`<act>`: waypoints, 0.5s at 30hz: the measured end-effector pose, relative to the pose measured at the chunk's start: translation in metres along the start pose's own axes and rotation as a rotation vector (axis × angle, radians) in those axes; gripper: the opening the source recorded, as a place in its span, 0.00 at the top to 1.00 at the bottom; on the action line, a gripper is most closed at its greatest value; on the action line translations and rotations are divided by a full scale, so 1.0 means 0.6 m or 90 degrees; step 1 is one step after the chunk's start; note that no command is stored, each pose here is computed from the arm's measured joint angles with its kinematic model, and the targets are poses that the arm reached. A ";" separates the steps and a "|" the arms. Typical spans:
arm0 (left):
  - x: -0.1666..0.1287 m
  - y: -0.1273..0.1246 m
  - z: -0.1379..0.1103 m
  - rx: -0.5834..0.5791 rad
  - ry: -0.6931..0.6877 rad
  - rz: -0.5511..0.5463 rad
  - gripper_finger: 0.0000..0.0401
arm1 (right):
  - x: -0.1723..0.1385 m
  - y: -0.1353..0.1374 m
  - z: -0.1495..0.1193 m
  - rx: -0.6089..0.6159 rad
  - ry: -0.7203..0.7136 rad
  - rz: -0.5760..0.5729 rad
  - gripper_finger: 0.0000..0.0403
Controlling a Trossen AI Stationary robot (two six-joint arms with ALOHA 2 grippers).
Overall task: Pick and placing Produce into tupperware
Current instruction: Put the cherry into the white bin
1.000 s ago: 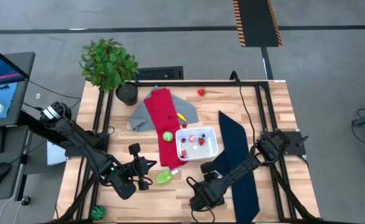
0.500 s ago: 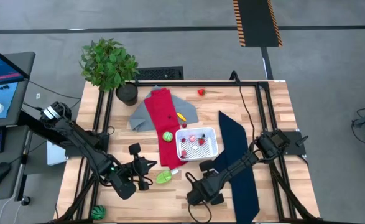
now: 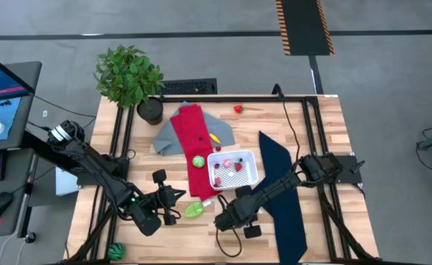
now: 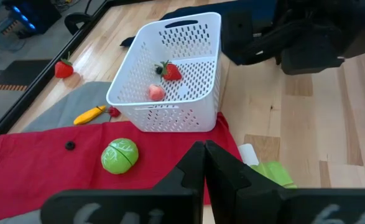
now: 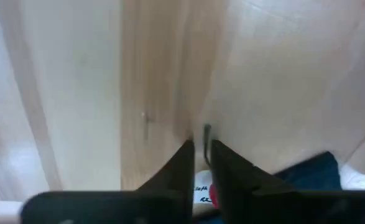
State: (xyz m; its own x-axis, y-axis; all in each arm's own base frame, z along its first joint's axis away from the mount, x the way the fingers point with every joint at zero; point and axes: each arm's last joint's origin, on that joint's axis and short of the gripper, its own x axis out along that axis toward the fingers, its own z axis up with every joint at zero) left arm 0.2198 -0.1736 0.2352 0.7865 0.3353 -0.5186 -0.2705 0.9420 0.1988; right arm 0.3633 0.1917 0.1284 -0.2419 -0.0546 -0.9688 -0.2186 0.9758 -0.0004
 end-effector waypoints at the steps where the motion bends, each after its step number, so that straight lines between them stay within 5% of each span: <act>1: 0.000 0.000 0.000 0.000 0.000 0.000 1.00 | 0.000 -0.001 0.000 0.001 0.001 0.000 0.87; 4: 0.000 0.000 0.000 0.000 0.000 0.000 1.00 | 0.000 -0.004 0.001 0.007 0.001 0.001 0.96; 15: 0.000 0.000 0.000 0.002 0.000 0.000 1.00 | -0.021 0.021 0.002 0.046 -0.014 -0.021 0.98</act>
State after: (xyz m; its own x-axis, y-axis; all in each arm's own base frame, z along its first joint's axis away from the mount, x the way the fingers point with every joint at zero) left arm 0.2198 -0.1736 0.2352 0.7865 0.3353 -0.5187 -0.2685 0.9419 0.2018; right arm 0.3645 0.2051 0.1402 -0.2148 -0.0839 -0.9731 -0.1580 0.9862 -0.0501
